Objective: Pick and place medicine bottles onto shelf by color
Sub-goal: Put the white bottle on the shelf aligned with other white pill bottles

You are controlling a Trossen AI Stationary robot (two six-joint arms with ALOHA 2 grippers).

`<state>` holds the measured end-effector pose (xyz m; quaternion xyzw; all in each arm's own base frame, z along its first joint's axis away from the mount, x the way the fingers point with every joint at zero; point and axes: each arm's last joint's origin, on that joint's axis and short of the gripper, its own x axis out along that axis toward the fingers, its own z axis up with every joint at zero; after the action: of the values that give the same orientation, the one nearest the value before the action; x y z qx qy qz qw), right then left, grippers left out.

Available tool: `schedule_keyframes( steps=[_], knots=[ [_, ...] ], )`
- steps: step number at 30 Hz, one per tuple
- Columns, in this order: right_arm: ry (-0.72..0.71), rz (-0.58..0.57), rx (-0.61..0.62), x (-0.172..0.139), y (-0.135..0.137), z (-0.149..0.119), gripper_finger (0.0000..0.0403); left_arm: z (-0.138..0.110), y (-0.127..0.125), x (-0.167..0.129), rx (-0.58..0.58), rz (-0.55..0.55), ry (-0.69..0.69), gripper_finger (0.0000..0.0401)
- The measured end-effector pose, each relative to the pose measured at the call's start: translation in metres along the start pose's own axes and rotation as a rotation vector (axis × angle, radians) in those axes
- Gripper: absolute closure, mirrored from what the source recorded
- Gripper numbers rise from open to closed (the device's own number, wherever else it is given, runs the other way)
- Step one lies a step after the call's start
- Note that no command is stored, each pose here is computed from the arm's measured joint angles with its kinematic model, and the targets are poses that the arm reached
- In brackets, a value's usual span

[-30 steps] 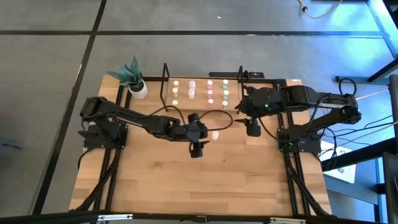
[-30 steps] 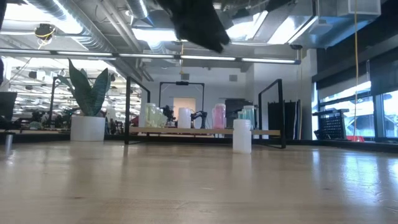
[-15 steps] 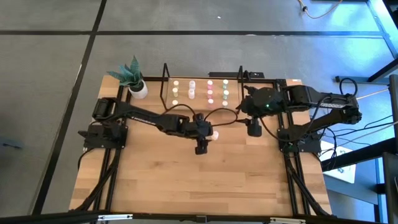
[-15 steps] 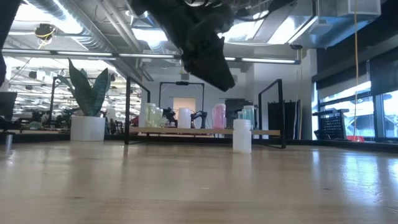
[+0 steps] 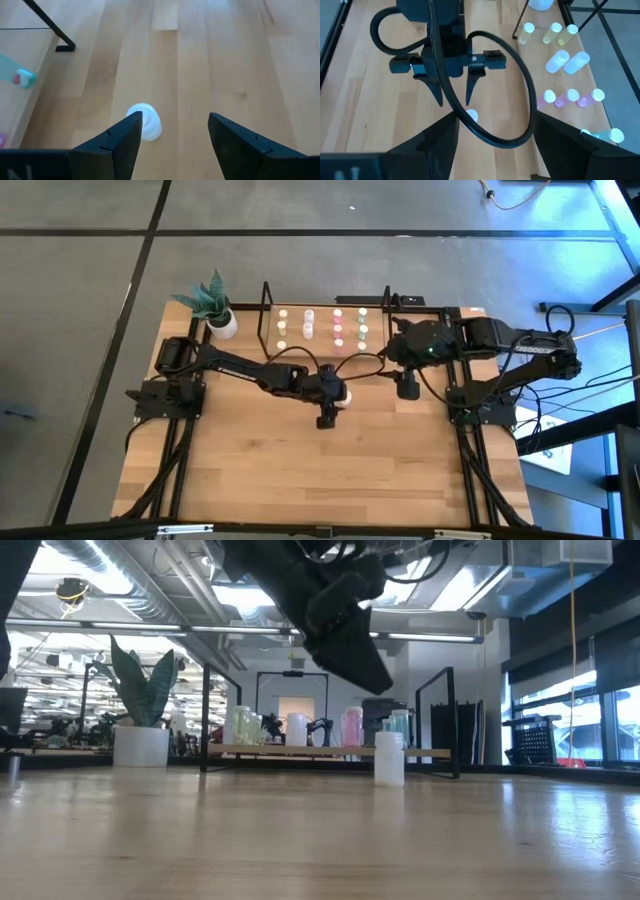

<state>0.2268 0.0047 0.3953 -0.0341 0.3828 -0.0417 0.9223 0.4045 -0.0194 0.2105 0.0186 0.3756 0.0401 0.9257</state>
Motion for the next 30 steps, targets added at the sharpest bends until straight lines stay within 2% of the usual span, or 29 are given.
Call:
schedule_keyframes(
  steps=[5, 11, 18, 22, 30],
  knots=[
    [-0.002, 0.000, 0.000, 0.000, 0.000, 0.000, 0.0155, -0.001, 0.000, 0.002, 0.015, -0.004, 0.007, 0.0180],
    [-0.002, 0.000, 0.000, 0.000, 0.000, 0.000, 0.0155, -0.003, 0.002, 0.003, -0.002, 0.063, 0.015, 0.0180],
    [-0.003, 0.000, 0.000, 0.000, 0.000, 0.000, 0.0155, -0.002, 0.002, 0.003, 0.004, 0.071, 0.014, 0.0168],
    [-0.003, 0.000, 0.001, 0.000, 0.000, 0.000, 0.0155, -0.002, 0.005, 0.003, -0.016, 0.077, 0.009, 0.0148],
    [-0.002, 0.000, -0.001, 0.000, 0.000, 0.000, 0.0155, -0.001, 0.015, 0.004, -0.036, 0.094, 0.005, 0.0085]
  ],
)
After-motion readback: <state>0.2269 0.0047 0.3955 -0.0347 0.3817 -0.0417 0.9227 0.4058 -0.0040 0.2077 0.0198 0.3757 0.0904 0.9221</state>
